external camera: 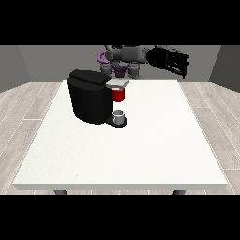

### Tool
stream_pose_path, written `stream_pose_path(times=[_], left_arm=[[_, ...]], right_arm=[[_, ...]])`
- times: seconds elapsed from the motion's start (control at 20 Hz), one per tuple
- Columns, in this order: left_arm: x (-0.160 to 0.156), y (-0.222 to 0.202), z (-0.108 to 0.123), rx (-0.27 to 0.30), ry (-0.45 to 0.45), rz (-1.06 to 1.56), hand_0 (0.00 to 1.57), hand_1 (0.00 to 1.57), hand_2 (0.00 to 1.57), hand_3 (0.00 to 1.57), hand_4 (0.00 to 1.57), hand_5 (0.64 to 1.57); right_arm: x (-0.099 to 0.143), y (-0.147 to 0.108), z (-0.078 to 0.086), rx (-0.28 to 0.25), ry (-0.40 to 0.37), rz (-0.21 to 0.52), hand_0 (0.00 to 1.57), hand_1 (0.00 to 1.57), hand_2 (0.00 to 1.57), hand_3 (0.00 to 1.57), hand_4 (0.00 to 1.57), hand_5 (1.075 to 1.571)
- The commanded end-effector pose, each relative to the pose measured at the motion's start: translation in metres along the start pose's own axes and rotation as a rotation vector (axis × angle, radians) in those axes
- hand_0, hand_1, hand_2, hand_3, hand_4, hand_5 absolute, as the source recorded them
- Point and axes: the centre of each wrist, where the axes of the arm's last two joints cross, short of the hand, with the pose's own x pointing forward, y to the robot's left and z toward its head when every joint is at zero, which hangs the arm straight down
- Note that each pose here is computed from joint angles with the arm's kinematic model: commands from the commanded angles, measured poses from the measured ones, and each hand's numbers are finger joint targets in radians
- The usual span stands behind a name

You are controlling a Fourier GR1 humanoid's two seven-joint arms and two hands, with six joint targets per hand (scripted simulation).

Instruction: Insert the coffee pod into the coffee machine and close the lid

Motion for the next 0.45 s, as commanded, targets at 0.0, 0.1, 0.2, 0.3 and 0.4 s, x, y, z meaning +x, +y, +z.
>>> stream_pose_path(times=[0.0, 0.1, 0.2, 0.3, 0.4], left_arm=[[-0.024, 0.001, 0.020, 0.037, 0.042, 0.018, 0.00, 0.00, 0.00, 0.00, 0.33, 1.571], [-0.010, 0.003, 0.012, 0.018, 0.026, 0.014, 0.00, 0.00, 0.00, 0.00, 0.26, 1.571], [-0.014, 0.008, 0.022, 0.066, 0.092, 0.029, 0.00, 0.00, 0.00, 0.00, 0.27, 1.571], [-0.035, 0.000, 0.041, 0.096, 0.164, 0.069, 0.00, 0.00, 0.00, 0.00, 0.27, 1.571], [-0.052, -0.001, 0.066, 0.149, 0.195, 0.080, 0.00, 0.00, 0.00, 0.00, 0.27, 1.571]], right_arm=[[0.003, 0.041, 0.007, 0.095, -0.070, -0.053, 0.00, 0.00, 0.00, 0.00, 0.00, 1.571], [-0.015, 0.052, 0.011, 0.087, -0.100, -0.060, 0.00, 0.00, 0.00, 0.00, 0.00, 1.571], [-0.033, 0.054, 0.021, 0.143, -0.100, -0.104, 0.00, 0.00, 0.00, 0.00, 0.22, 1.571], [-0.043, 0.109, 0.045, 0.191, -0.056, -0.143, 0.00, 0.00, 0.00, 0.00, 0.19, 1.571], [-0.061, 0.100, 0.052, 0.263, -0.037, -0.171, 0.00, 0.00, 0.00, 0.00, 0.26, 1.571]])
